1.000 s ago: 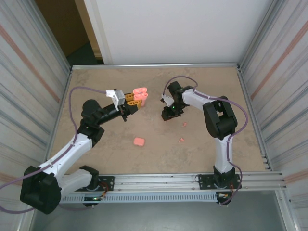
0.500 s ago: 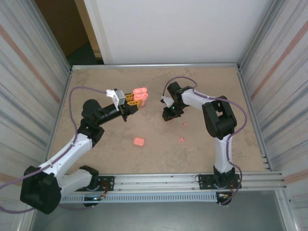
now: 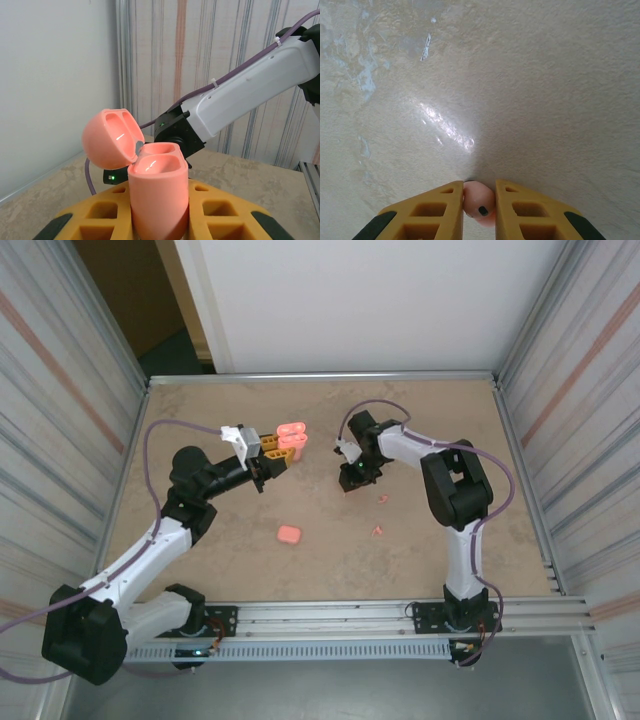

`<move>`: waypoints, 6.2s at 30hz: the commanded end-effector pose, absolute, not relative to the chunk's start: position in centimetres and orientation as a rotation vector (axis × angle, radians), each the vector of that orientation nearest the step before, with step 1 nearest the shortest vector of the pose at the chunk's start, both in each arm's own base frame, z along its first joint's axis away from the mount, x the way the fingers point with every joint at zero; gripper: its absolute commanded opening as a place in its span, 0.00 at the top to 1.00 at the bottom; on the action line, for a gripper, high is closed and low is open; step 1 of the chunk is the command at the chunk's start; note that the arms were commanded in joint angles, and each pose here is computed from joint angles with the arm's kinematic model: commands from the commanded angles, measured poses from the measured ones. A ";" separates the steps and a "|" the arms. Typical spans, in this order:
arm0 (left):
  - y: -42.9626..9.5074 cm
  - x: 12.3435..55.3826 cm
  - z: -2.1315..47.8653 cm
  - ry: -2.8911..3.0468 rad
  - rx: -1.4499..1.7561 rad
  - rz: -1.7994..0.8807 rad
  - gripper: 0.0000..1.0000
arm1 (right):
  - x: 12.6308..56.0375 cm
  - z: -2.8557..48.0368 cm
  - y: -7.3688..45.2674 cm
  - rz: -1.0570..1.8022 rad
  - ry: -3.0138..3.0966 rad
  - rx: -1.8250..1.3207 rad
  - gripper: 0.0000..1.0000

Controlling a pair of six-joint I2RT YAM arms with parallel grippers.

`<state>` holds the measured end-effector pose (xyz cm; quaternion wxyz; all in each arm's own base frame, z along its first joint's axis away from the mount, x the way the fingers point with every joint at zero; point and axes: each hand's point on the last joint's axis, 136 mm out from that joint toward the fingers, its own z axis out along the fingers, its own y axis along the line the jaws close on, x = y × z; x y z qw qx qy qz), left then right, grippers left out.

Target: Insert the wireless bluetooth earbuds into the charging case

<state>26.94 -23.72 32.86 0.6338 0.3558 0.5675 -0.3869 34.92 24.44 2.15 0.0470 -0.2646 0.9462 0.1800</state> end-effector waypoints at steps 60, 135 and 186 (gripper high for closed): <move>-25.0 30.2 30.9 1.342 0.762 -0.960 1.00 | 31.0 36.8 34.3 0.727 1.669 -0.835 0.79; -24.5 29.1 31.9 1.289 0.770 -0.928 1.00 | 34.1 35.5 26.9 0.759 1.856 -0.551 0.33; -24.0 27.7 34.3 1.234 0.793 -0.875 1.00 | 32.8 5.2 14.3 0.133 2.977 -0.091 0.41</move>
